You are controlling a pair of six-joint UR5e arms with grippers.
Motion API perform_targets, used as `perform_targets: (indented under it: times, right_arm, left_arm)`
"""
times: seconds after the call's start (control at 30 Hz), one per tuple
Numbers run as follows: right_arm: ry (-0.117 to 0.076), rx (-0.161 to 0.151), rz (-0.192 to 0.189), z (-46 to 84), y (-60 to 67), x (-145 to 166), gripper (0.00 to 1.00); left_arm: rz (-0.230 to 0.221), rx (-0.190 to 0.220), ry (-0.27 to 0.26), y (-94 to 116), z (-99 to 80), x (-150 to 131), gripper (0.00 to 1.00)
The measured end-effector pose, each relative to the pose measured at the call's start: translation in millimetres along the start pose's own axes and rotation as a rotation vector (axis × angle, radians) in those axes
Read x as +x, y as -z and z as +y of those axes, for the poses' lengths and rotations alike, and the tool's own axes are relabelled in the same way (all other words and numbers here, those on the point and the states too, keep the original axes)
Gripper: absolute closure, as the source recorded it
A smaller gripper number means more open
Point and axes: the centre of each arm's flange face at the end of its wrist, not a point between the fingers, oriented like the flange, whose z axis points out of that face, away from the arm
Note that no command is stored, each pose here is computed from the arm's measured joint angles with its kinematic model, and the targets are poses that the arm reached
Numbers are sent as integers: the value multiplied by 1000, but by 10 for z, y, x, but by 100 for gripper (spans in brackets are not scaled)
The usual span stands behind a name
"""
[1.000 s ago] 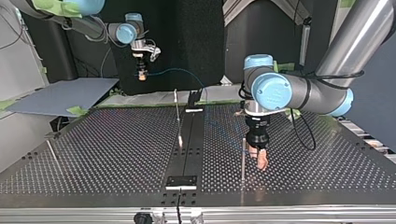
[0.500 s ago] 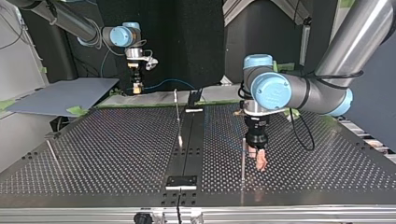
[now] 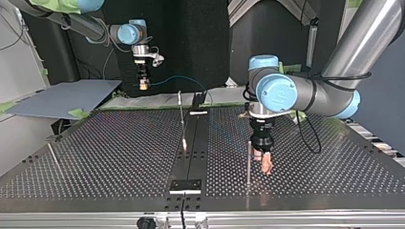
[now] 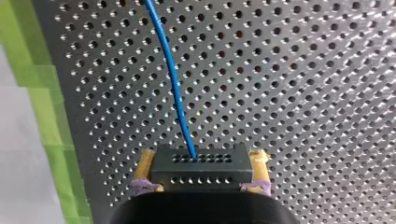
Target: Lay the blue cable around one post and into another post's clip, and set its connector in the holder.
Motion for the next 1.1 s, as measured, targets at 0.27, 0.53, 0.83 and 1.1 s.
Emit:
perform_targets:
  times: [0.27,0.53,0.83,1.1]
  right_arm:
    - [1,-1,-4,1,10,-29,100]
    - [4,0,-2,0,-24,-16,100]
    - [9,-11,-10,4,-16,-23,100]
    - [9,-12,-11,3,-15,-24,100]
  left_arm:
    - [-7,-22,61,1,20,-9,0]
    - [11,-41,121,14,64,4,0]
    - [39,-29,194,45,52,42,0]
    - [67,-36,251,70,204,210,0]
